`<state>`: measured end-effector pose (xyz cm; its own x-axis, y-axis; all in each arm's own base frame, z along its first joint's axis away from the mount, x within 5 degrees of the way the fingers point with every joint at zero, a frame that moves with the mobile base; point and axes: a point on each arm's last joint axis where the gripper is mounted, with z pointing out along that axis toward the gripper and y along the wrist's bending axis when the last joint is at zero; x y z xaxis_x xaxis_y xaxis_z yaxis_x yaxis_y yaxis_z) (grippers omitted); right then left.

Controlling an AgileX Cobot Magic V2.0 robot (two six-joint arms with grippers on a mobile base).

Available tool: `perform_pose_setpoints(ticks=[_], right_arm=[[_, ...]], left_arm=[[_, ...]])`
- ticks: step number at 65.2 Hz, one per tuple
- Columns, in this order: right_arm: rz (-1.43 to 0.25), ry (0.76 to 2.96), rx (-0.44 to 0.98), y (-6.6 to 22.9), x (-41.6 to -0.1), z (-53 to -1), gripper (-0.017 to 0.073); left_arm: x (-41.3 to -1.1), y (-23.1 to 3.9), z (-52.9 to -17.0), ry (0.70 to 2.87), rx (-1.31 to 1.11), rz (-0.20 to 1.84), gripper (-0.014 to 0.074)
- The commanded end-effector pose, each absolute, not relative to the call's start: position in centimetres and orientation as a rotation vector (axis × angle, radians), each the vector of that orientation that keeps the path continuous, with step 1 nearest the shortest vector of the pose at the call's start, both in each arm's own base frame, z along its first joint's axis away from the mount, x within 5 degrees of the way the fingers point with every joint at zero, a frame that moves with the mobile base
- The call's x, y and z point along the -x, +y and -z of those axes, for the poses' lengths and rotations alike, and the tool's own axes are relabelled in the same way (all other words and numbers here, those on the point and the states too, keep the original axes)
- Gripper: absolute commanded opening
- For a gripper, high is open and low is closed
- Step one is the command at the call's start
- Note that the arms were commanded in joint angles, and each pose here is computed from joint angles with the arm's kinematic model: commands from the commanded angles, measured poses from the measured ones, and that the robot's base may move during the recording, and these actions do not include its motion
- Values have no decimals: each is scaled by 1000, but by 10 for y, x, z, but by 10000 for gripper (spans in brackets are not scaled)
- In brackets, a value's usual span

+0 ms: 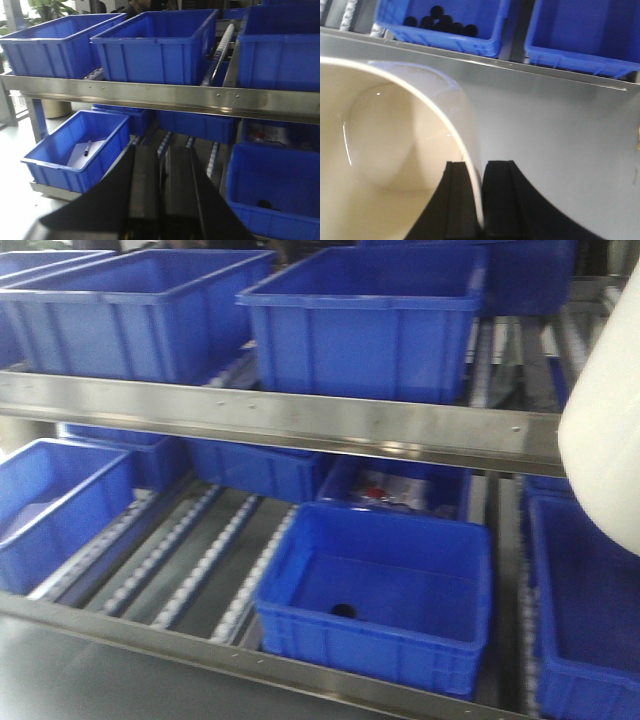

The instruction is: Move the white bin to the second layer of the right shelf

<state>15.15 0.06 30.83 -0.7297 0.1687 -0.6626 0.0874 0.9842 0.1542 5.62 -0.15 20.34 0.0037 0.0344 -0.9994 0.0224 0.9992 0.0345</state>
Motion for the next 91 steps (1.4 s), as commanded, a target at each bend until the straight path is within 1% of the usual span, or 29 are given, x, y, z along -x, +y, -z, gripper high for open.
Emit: perform_pose_setpoints(ticks=[1,91], right_arm=[[-147,2289,-180,0,-155,-323,53],[-147,2289,-180,0,-155,-323,53]], left_arm=[[-57,-1,-199,1507,-32,-7,85],[-57,-1,-199,1507,-32,-7,85]])
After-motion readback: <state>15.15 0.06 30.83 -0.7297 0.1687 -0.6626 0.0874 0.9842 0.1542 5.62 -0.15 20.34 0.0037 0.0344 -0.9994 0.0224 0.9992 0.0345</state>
